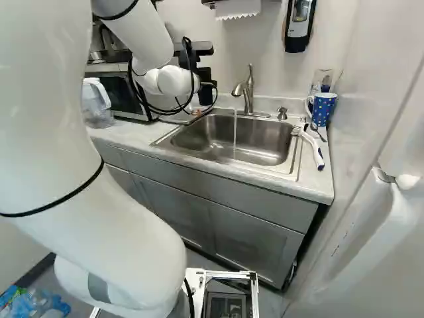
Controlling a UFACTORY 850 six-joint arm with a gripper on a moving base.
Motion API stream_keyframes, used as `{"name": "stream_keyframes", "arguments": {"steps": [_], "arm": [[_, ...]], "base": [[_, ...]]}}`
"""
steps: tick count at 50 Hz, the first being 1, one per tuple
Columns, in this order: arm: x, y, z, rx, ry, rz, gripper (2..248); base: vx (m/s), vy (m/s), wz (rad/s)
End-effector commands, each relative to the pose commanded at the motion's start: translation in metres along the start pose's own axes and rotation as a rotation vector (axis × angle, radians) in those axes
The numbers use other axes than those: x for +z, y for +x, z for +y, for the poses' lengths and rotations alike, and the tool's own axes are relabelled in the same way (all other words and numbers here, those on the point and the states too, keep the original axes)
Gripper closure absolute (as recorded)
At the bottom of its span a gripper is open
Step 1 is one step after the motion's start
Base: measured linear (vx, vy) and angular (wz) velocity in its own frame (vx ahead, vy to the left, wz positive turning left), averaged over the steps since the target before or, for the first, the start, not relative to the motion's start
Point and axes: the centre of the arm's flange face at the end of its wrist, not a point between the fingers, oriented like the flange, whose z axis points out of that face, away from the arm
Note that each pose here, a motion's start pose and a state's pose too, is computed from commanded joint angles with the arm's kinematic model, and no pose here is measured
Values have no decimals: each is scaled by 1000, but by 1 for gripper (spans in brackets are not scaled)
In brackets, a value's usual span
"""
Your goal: Rinse the cup and place it in the tray
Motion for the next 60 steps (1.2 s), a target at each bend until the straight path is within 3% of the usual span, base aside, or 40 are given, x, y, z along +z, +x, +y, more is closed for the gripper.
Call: {"name": "stream_keyframes", "arguments": {"steps": [60], "arm": [[0, 0, 0, 609, 0, 0, 125]], "base": [[0, 0, 0]]}}
